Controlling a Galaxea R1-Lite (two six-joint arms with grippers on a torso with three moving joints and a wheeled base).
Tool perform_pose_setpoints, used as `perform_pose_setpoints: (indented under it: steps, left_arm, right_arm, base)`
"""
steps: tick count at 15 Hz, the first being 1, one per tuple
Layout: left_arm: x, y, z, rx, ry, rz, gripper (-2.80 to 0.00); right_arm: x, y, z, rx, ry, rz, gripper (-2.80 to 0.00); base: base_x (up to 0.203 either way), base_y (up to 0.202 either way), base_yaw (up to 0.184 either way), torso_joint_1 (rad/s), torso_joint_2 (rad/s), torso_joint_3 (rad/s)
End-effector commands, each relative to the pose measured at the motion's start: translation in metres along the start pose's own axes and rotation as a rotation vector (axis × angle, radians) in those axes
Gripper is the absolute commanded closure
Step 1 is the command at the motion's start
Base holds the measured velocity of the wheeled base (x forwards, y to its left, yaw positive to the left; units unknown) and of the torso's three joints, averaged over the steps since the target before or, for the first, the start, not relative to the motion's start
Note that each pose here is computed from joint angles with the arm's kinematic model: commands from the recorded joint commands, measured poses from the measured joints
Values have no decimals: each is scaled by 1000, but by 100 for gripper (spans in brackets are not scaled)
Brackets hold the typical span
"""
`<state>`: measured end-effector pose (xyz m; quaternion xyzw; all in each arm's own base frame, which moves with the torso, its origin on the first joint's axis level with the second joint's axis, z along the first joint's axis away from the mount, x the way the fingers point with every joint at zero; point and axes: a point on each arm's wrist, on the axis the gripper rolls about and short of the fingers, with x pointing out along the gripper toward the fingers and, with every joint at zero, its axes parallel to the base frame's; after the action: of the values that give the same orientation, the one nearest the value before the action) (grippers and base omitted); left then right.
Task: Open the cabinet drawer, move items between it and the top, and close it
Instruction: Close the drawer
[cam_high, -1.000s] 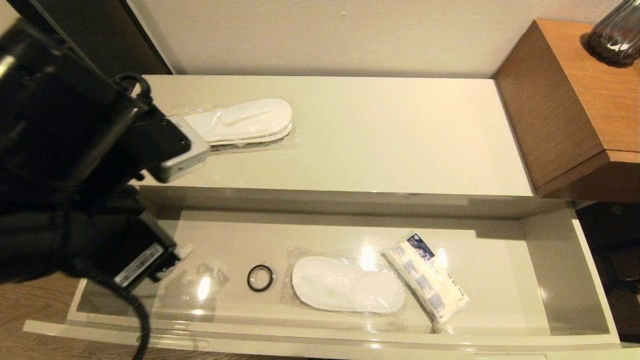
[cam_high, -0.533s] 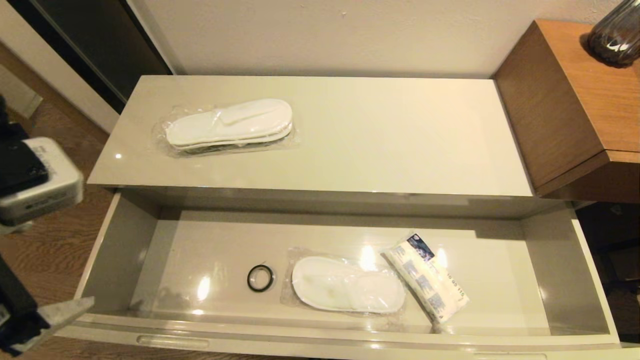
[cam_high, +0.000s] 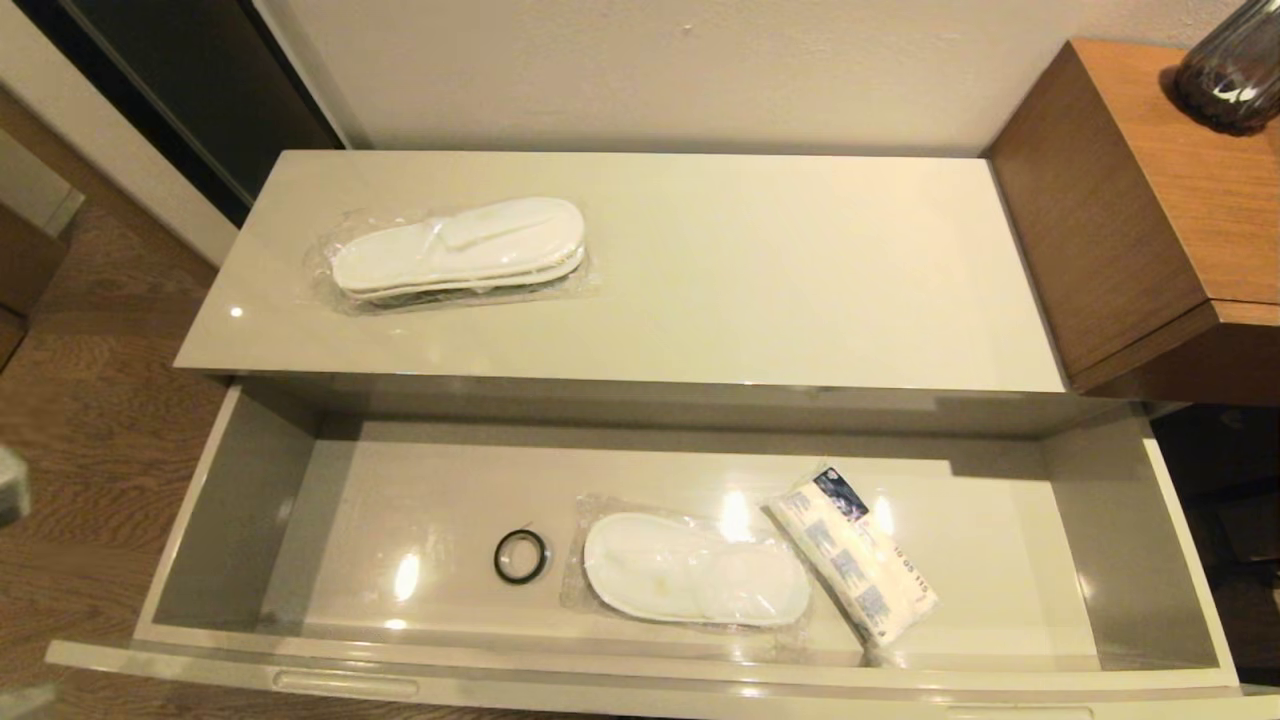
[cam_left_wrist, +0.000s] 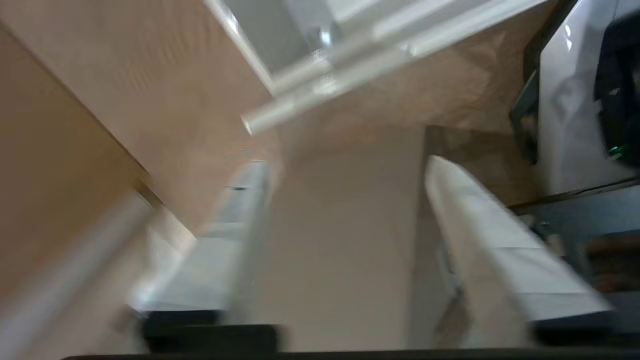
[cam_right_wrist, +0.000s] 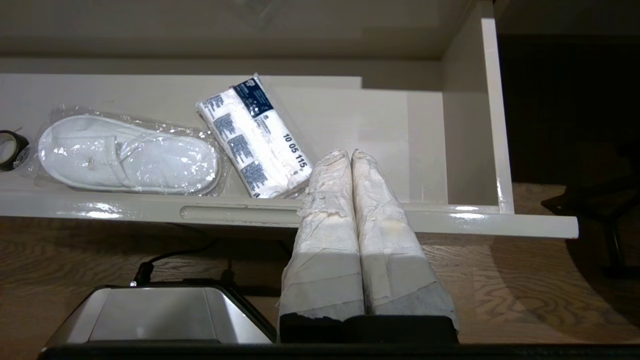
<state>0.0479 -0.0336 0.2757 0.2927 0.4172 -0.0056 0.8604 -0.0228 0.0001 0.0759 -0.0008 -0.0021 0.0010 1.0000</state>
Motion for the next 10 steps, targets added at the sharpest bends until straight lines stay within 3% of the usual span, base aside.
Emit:
perform_pose_setpoints:
  steps: [1,4,5,6,8,10]
  left_arm:
    - [-3,10,-24,-91,0,4,0]
    - [-8,21,-48,-158,15,3,0]
    - [-12,26,-53,-235,-10,-3,0]
    - [-21,36,-64,-352,-59,-16,0]
    - [-46,57,-95,-651,-178,-102,0]
    - [-59,59,-120,-833,-209,-212,0]
  right_arm:
    - [0,0,0,0,0,0,0]
    - [0,0,0,0,0,0,0]
    - [0,0,0,0,0,0,0]
    - [0,0,0,0,0,0,0]
    - [0,0,0,0,0,0,0]
    - [0,0,0,0,1,0,0]
  base:
    - [0,0,0,0,0,0]
    - [0,0,0,0,0,0]
    - [0,0,0,0,0,0]
    - [0,0,0,0,0,0]
    - [0,0,0,0,0,0]
    - [0,0,0,0,0,0]
